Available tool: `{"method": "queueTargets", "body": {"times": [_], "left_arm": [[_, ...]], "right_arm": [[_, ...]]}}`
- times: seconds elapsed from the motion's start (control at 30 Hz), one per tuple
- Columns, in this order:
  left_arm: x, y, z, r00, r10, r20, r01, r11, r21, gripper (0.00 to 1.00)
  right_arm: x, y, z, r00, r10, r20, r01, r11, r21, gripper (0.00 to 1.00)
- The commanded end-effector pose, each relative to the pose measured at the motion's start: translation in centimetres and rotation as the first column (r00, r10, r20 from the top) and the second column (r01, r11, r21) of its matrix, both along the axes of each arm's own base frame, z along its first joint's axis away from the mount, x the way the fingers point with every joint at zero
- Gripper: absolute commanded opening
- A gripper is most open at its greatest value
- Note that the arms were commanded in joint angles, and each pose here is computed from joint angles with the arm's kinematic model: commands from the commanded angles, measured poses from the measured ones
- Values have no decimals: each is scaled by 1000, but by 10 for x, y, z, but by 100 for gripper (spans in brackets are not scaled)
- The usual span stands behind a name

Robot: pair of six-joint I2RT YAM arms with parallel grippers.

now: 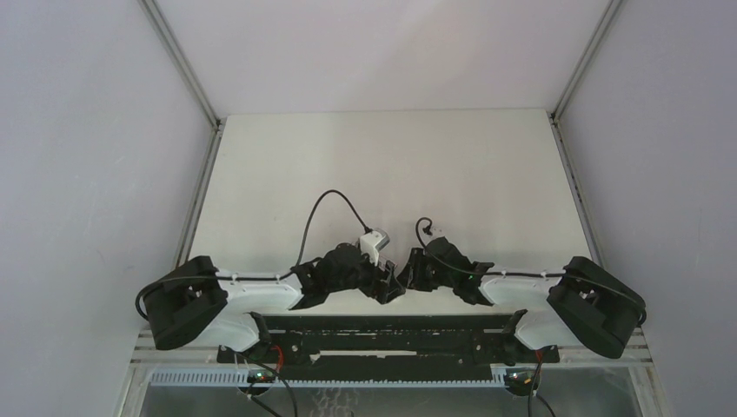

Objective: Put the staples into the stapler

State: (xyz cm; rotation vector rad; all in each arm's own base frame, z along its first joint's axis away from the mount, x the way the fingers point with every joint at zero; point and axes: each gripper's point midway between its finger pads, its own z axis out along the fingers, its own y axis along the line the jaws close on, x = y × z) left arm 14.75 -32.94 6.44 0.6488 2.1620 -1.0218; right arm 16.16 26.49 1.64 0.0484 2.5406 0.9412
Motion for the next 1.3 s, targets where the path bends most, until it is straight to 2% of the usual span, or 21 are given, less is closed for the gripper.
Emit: {"method": "queueTargets", "body": {"times": [0.0, 0.23, 0.37, 0.5, 0.73, 0.97, 1.03, 1.17, 1.27], "left_arm": [[-2, -19, 26, 999, -16, 28, 19, 995, -94, 83], [14, 0, 54, 971, 8, 239, 18, 994, -107, 87], [14, -3, 57, 941, -84, 327, 120, 989, -90, 87], [6, -9, 41, 894, -228, 385, 255, 967, -20, 86], [-1, -17, 8, 870, -347, 352, 346, 936, 66, 84], [-4, -19, -6, 881, -364, 303, 357, 931, 81, 82], [0, -16, -13, 889, -353, 293, 336, 936, 108, 76], [7, -13, -21, 905, -319, 281, 288, 946, 146, 49], [9, -11, -20, 913, -280, 297, 246, 958, 147, 39]], "right_arm": [[9, 6, 18, 998, 1, 56, -2, 1000, 15, 35], [20, -29, 42, 988, -31, 154, 37, 999, -39, 49], [26, -50, 56, 978, -48, 203, 59, 997, -50, 59], [28, -66, 63, 971, -69, 230, 84, 995, -56, 64], [29, -80, 70, 966, -101, 240, 107, 994, -13, 67], [29, -84, 70, 965, -104, 242, 108, 994, -4, 67], [30, -84, 71, 964, -106, 245, 109, 994, 0, 67], [31, -85, 72, 963, -108, 247, 110, 994, 4, 67], [31, -86, 72, 963, -112, 246, 114, 993, 4, 67]]}}
